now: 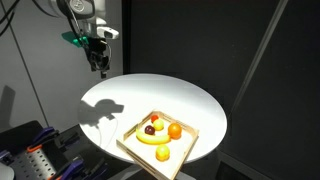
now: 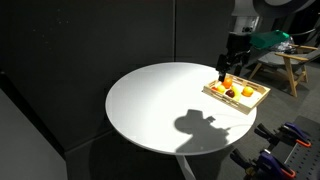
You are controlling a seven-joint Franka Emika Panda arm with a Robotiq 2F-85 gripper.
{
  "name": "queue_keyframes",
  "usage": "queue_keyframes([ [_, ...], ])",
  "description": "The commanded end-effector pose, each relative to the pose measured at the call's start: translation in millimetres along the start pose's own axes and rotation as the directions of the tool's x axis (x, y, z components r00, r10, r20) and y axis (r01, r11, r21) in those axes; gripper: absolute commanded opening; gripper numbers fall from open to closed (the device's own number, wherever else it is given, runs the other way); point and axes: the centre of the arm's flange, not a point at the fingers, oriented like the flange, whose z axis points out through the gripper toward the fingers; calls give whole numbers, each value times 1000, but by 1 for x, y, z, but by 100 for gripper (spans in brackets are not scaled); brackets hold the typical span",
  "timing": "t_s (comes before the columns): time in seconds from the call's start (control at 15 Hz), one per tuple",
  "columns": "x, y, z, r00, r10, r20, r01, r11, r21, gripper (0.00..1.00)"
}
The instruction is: Put the apple in the box
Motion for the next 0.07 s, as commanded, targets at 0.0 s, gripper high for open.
queue_keyframes([
  [0.0,0,0,0,1000,0,0,0,1000,0,100],
])
